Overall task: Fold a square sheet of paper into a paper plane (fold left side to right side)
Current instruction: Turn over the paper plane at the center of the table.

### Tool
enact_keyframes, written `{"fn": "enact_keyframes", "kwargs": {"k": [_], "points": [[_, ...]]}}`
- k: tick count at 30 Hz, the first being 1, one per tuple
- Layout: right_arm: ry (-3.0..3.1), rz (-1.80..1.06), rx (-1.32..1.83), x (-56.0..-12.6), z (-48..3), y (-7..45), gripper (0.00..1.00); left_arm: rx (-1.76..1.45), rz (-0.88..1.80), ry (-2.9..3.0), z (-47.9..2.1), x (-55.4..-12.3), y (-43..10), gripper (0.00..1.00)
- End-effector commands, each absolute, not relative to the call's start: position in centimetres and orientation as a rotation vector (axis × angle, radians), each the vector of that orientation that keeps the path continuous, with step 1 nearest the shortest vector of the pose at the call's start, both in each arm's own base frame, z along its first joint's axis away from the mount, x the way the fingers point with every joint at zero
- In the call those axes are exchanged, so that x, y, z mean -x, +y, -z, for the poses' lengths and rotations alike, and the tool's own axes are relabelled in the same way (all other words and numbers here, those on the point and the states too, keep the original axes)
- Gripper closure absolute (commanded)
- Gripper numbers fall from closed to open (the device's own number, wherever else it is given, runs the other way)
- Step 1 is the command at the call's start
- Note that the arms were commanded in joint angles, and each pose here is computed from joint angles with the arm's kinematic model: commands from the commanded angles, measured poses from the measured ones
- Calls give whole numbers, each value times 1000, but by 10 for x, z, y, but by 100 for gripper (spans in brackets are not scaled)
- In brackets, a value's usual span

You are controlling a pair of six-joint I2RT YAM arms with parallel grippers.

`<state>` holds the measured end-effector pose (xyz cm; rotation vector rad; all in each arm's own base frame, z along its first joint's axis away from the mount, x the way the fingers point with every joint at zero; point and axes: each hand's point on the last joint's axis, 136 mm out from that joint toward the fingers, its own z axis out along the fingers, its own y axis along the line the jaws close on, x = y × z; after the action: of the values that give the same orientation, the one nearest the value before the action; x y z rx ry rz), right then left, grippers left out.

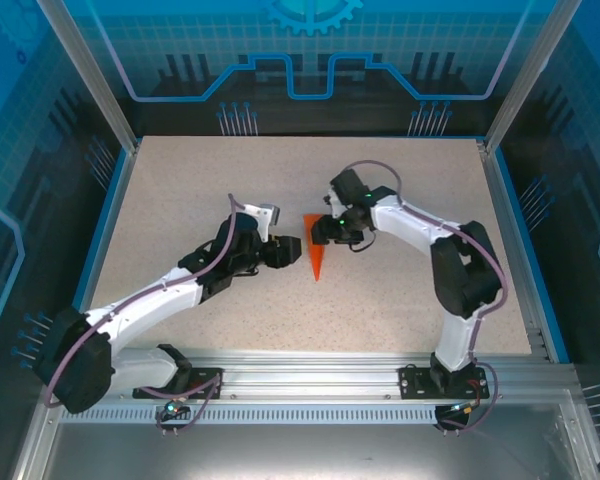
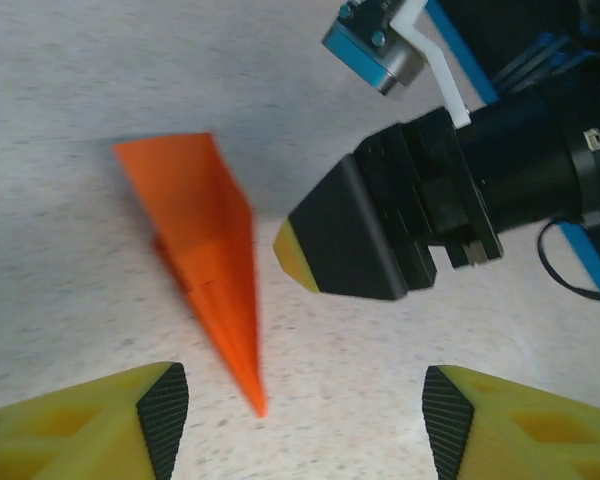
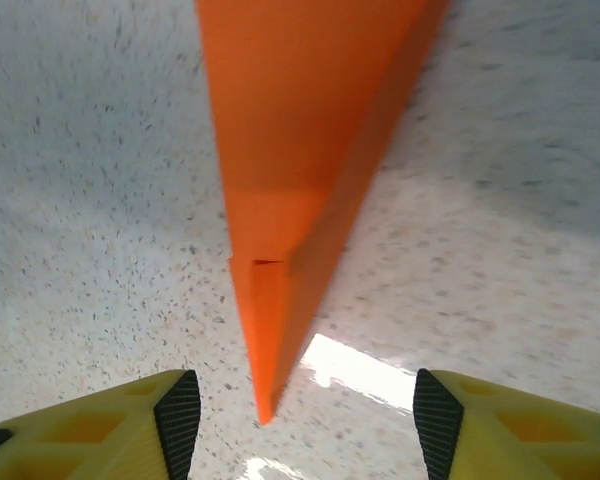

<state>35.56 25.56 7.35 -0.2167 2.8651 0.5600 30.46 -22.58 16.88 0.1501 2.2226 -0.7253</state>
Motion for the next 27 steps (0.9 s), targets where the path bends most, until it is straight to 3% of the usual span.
{"fn": "enact_keyframes", "kwargs": {"k": [1, 6, 11, 12, 20, 27], "points": [[2942, -359, 144, -360, -52, 244, 39, -55, 563, 2273, -154, -303, -196, 32], [2987, -297, 125, -359, -33, 243, 56, -46, 532, 2277, -155, -300, -189, 31], [2912, -472, 221, -358, -56, 262, 97, -39, 494, 2267, -160, -299, -182, 30], [2884, -517, 245, -358, -65, 265, 100, -39, 487, 2268, -160, -299, -181, 30], [2681, -1071, 319, -328, -131, 275, 100, -12, 441, 2231, -174, -298, -169, 29], [2786, -1182, 164, -317, -67, 248, 100, 8, 427, 2219, -180, -296, -164, 28]]}}
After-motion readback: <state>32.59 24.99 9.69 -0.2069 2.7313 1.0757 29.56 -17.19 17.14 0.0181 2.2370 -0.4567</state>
